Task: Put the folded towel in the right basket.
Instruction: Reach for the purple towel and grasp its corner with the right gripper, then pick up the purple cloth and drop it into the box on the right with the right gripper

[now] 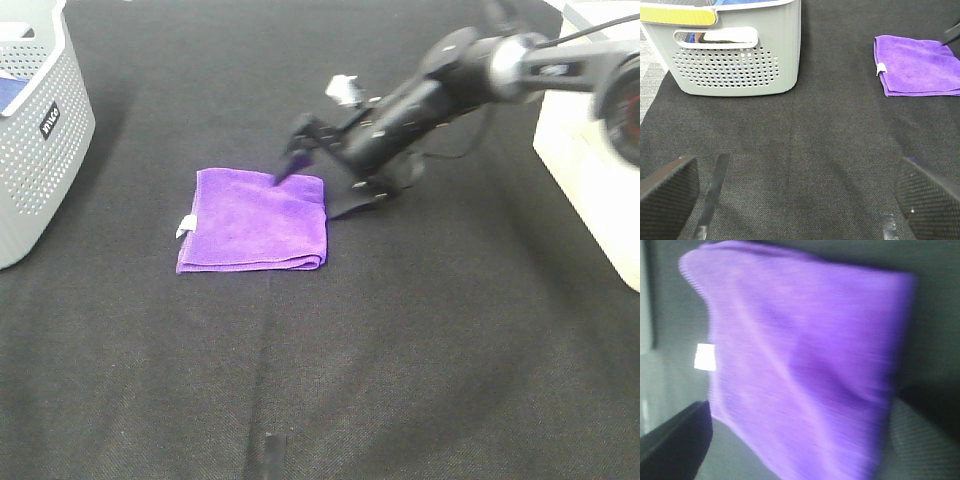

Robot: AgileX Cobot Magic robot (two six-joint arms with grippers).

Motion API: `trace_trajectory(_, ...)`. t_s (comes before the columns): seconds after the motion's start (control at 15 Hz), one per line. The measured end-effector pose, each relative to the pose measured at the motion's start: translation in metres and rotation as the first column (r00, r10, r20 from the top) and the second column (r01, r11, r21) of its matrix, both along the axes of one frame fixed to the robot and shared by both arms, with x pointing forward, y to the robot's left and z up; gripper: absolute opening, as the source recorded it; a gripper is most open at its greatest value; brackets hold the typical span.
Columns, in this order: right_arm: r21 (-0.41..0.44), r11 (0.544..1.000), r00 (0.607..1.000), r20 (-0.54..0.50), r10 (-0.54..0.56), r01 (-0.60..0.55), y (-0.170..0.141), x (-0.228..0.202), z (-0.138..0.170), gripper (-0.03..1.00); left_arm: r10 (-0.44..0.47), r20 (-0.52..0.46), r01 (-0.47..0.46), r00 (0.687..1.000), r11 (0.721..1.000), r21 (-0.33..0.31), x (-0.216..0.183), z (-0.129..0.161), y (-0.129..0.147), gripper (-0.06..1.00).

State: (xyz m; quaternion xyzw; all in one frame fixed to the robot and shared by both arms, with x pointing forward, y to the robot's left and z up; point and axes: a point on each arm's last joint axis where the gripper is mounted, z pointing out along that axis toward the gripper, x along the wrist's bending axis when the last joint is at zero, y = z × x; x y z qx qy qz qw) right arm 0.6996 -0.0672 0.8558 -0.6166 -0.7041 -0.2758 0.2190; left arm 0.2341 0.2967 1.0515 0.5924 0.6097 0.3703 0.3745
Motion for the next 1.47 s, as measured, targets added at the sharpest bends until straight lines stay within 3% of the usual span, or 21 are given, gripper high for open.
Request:
trace_trajectory(0.2,0.022,1.000,1.000,-0.006,0.022,-0.022,0.027,-0.011,-0.007,0.86,0.000,0.000,0.000,1.000,1.000,0.000,0.000,0.000,0.000,0.99)
trace_trajectory(0.33,0.001,1.000,1.000,0.009,0.026,-0.026,0.028,-0.011,-0.009,0.71,0.000,0.000,0.000,1.000,1.000,0.000,0.000,0.000,0.000,0.99)
trace_trajectory(0.4,0.001,1.000,1.000,0.009,0.026,-0.026,0.028,-0.011,-0.009,0.71,0.000,0.000,0.000,1.000,1.000,0.000,0.000,0.000,0.000,0.99)
trace_trajectory(0.6,-0.068,0.997,0.998,0.044,0.051,-0.048,0.023,-0.010,-0.015,0.16,0.000,0.000,0.000,1.000,1.000,0.000,0.000,0.000,0.000,0.99)
trace_trajectory(0.67,-0.078,0.996,0.997,0.058,0.056,-0.051,0.023,-0.010,-0.012,0.07,0.000,0.000,0.000,1.000,1.000,0.000,0.000,0.000,0.000,0.99)
trace_trajectory(0.73,-0.098,0.993,0.994,0.082,0.076,-0.067,0.024,-0.012,-0.005,0.06,0.000,0.000,0.000,1.000,1.000,0.000,0.000,0.000,0.000,0.99)
trace_trajectory(0.87,-0.139,0.983,0.982,0.130,0.136,-0.117,0.019,-0.015,0.030,0.06,0.000,0.000,0.000,1.000,1.000,0.000,0.000,0.000,0.000,0.99)
trace_trajectory(1.0,-0.122,0.988,0.967,0.226,0.121,-0.095,-0.002,-0.011,0.094,0.06,0.000,0.000,0.000,1.000,1.000,0.000,0.000,0.000,0.000,0.99)
trace_trajectory(1.13,-0.094,0.995,0.943,0.329,0.061,-0.031,-0.044,-0.010,0.166,0.06,0.000,0.000,0.000,1.000,1.000,0.000,0.000,0.000,0.000,0.99)
trace_trajectory(1.2,-0.081,0.996,0.916,0.402,0.004,0.031,-0.087,-0.014,0.215,0.06,0.000,0.000,0.000,1.000,1.000,0.000,0.000,0.000,0.000,0.99)
trace_trajectory(1.27,-0.075,0.993,0.888,0.457,-0.044,0.088,-0.117,-0.018,0.243,0.06,0.000,0.000,0.000,1.000,1.000,0.000,0.000,0.000,0.000,0.99)
trace_trajectory(1.33,-0.075,0.993,0.888,0.457,-0.044,0.088,-0.117,-0.018,0.243,0.06,0.000,0.000,0.000,1.000,1.000,0.000,0.000,0.000,0.000,0.99)
trace_trajectory(1.47,-0.088,0.963,0.813,0.559,-0.162,0.253,-0.191,-0.028,0.289,0.06,0.000,0.000,0.000,1.000,1.000,0.000,0.000,0.000,0.000,0.99)
